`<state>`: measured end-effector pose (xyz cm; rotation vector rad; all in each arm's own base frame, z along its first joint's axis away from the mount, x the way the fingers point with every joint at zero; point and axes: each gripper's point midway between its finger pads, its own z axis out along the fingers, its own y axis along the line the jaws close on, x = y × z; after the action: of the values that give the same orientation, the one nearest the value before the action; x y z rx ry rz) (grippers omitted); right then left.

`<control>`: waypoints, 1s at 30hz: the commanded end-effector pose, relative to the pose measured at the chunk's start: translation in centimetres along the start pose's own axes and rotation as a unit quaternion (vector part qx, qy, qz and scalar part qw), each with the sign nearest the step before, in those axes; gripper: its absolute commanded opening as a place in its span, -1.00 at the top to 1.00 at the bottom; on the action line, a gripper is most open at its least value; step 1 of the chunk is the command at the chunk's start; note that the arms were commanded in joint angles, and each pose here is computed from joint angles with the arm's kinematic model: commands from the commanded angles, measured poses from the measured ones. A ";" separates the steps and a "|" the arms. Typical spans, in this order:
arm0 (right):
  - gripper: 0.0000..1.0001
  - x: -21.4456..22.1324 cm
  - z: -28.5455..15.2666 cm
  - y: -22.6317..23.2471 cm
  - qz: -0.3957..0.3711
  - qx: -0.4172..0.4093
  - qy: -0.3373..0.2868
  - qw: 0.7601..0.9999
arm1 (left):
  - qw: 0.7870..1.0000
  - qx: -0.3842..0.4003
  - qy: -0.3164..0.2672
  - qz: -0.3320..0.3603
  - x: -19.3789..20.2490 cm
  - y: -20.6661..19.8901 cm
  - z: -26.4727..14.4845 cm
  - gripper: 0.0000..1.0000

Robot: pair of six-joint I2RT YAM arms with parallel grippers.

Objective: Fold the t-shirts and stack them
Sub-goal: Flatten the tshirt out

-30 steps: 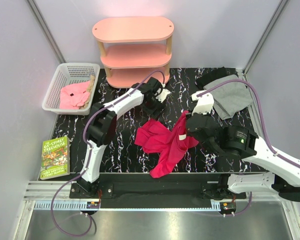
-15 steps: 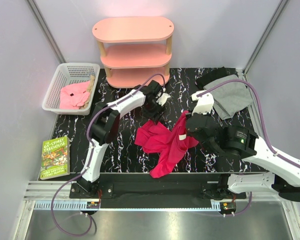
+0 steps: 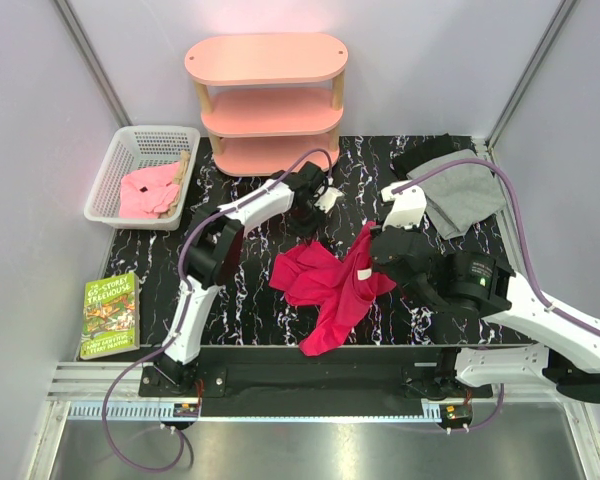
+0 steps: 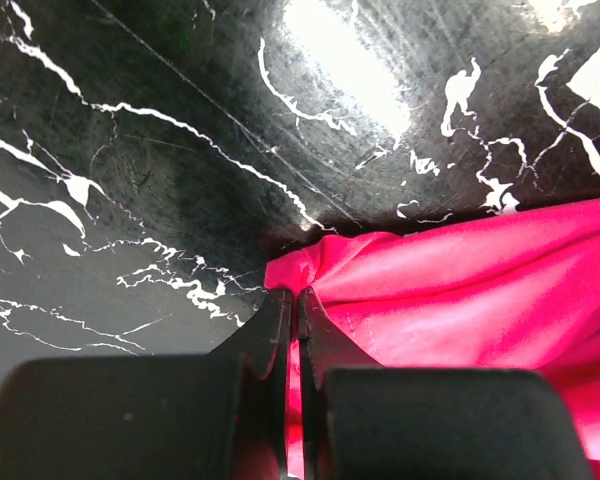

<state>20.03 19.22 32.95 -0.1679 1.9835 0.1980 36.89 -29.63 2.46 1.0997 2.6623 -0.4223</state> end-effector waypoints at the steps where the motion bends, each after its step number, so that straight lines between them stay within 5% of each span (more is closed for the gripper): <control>1: 0.99 -1.8 -0.3 -0.1 0.027 0.002 -0.026 0.999 | 0.999 0.007 -0.053 0.007 -2.7 -0.5 -3.2 1.00; 6: 1.00 -3.4 -0.7 -1.3 0.009 0.025 -0.050 0.998 | 0.991 -0.010 -0.128 -0.028 -4.3 2.7 -12.0 1.00; 10: 1.00 -5.7 -1.4 -2.6 0.011 0.044 -0.076 0.996 | 0.966 -0.063 -0.244 -0.062 -3.9 6.5 -25.8 1.00; 18: 1.00 -9.8 -5.7 -3.7 0.081 -0.025 -0.109 0.990 | 0.915 -0.173 -0.363 -0.021 4.1 2.1 -44.5 1.00; 30: 1.00 -8.7 -14.1 -5.6 0.213 -0.184 -0.026 0.959 | 0.873 -0.281 -0.393 0.064 17.4 -6.4 -52.0 1.00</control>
<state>15.12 12.18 46.21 0.0084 1.8305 0.6699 17.84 -6.71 49.90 0.6682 1.6632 -0.1178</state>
